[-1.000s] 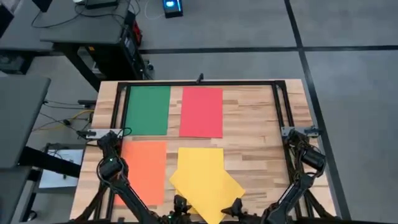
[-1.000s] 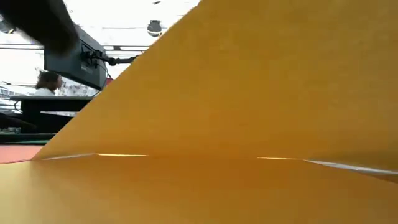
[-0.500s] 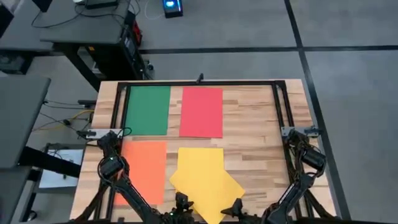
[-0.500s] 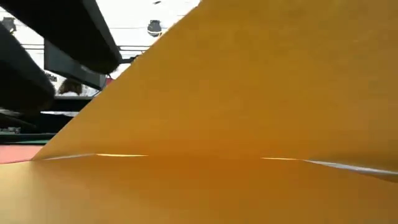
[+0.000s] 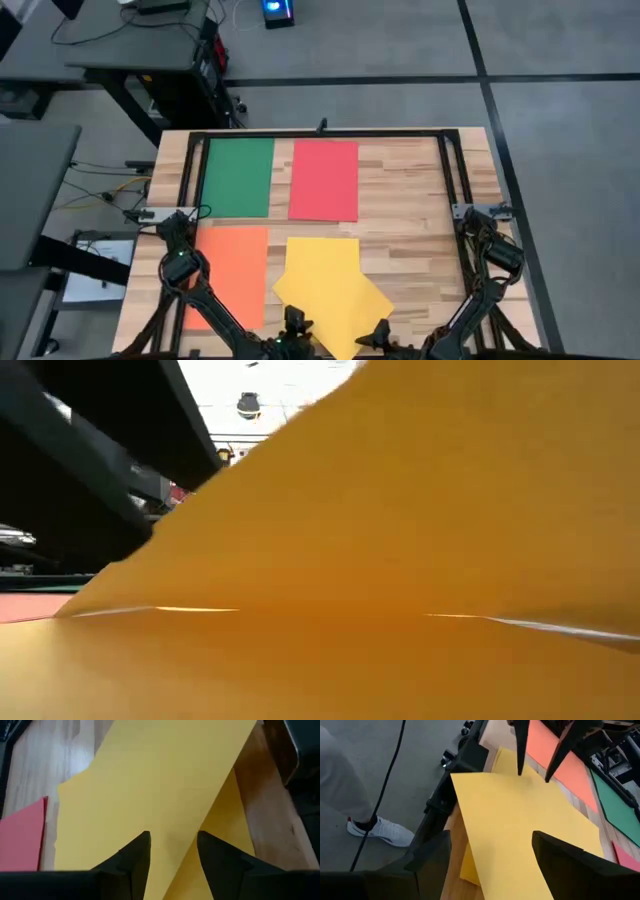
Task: Organize paper
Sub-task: Stack the yellow paper on top of the yellow paper
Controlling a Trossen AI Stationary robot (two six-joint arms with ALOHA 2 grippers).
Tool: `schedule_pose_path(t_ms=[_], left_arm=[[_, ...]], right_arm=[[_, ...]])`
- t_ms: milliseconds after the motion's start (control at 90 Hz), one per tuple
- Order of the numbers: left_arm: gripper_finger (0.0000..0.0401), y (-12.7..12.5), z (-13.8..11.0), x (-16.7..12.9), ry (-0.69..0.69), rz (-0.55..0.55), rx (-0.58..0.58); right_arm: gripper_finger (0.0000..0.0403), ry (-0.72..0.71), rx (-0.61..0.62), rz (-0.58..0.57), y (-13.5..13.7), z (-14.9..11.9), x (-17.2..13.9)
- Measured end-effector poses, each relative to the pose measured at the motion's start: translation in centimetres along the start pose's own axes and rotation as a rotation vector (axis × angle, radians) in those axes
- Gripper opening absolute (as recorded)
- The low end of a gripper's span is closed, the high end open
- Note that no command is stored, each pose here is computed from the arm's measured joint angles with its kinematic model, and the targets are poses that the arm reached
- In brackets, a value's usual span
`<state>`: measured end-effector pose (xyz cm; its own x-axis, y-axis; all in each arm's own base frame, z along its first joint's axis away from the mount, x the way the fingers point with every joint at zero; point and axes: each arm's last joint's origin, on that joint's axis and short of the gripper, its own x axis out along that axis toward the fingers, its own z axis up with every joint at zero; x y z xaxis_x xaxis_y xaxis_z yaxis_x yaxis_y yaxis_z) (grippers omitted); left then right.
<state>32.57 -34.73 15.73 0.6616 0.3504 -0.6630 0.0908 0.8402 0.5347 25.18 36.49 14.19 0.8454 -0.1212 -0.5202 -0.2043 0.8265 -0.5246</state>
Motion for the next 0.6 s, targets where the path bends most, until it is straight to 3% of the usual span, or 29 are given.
schedule_pose_path(t_ms=[256, 456, 600], left_arm=[[0.0146, -0.3, 0.2, 0.1, -0.012, -0.046, 0.025], [0.0146, -1.4, -1.3, 1.6, -0.029, -0.060, 0.044], [0.0146, -1.4, -2.3, 2.3, -0.039, 0.019, 0.013]], right_arm=[[0.0266, 0.000, 0.007, 0.000, 0.0, 0.0, 0.0], [0.0266, 0.003, 0.024, -0.003, -0.1, 0.0, 0.1], [0.0266, 0.005, 0.027, -0.006, -0.3, 0.0, 0.3]])
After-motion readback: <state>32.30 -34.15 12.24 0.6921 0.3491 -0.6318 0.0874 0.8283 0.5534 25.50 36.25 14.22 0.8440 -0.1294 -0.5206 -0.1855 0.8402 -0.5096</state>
